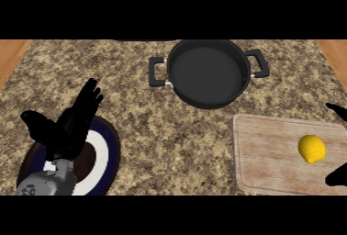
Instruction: Pick the lemon from the cutting board and place it in the pot
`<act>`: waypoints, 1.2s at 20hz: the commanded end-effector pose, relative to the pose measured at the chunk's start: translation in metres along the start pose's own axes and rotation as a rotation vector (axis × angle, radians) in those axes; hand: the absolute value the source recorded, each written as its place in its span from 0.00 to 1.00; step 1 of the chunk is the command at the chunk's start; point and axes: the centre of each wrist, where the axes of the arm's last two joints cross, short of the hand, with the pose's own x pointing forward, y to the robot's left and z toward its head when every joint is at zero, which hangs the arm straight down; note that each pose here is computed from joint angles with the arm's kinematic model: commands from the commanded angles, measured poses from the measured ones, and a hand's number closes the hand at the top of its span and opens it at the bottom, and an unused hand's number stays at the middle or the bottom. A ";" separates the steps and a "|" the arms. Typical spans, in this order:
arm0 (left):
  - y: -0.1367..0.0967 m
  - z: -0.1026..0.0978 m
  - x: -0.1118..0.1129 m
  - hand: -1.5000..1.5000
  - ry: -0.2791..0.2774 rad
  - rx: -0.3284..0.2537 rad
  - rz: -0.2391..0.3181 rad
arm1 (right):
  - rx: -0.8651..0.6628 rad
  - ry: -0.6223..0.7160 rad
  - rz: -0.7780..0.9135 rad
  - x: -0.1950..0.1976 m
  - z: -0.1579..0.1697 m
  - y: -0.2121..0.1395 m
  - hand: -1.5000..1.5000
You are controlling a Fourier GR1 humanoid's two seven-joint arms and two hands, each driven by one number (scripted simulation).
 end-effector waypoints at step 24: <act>0.000 0.018 -0.022 0.50 -0.006 -0.011 -0.006 | 0.120 0.122 0.135 -0.006 -0.075 0.046 0.00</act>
